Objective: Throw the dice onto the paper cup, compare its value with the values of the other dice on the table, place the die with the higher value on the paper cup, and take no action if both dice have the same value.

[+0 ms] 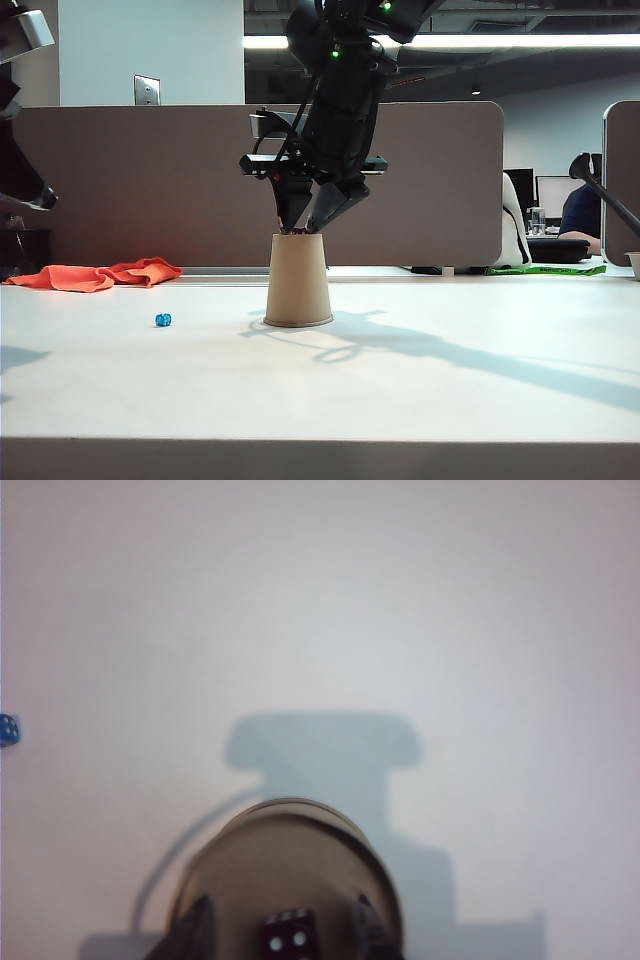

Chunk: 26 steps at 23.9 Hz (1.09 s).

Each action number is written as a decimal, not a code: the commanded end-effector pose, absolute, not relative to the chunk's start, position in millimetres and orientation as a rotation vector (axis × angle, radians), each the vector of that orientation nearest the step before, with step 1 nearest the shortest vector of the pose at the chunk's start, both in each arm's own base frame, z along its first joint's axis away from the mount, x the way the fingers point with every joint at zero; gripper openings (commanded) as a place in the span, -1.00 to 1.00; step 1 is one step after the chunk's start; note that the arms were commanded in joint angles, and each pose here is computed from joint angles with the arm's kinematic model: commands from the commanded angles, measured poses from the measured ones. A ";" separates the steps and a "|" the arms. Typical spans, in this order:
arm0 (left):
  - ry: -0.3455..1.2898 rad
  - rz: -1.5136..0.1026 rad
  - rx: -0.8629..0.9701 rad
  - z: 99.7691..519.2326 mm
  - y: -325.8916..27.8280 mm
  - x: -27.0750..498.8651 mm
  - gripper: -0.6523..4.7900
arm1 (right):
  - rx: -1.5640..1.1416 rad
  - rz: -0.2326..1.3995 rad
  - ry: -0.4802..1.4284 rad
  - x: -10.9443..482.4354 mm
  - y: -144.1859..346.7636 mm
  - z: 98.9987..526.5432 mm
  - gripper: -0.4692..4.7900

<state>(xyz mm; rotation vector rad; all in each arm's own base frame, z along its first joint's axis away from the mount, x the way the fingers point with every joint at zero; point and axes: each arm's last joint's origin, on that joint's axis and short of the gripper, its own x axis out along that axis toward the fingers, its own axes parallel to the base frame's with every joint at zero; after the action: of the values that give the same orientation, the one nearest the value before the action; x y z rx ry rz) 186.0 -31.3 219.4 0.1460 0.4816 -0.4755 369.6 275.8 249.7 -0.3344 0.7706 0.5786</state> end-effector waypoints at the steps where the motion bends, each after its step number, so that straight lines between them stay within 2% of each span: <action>1: 0.464 -0.478 0.143 222.0 -31.4 186.7 -0.78 | -0.337 0.577 0.769 368.0 276.5 252.4 -0.19; 8: 0.464 -0.478 0.143 222.0 -31.4 186.7 -0.78 | -0.342 0.577 0.782 367.3 275.9 251.5 -0.21; 9: 0.464 -0.478 0.143 222.0 -31.4 186.7 -0.78 | -0.343 0.577 0.785 367.1 275.8 251.3 -0.36; 11: 0.464 -0.477 0.143 221.9 -31.4 186.7 -0.78 | -0.344 0.577 0.787 367.0 275.7 251.1 -0.47; 26: 0.464 -0.478 0.143 222.0 -31.4 186.7 -0.78 | -0.343 0.576 0.786 366.5 275.3 252.6 -0.47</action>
<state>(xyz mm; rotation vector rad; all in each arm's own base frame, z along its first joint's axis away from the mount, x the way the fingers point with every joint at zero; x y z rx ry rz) 186.0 -31.3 219.4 0.1461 0.4817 -0.4751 367.7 275.5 249.4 -0.3413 0.7871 0.5790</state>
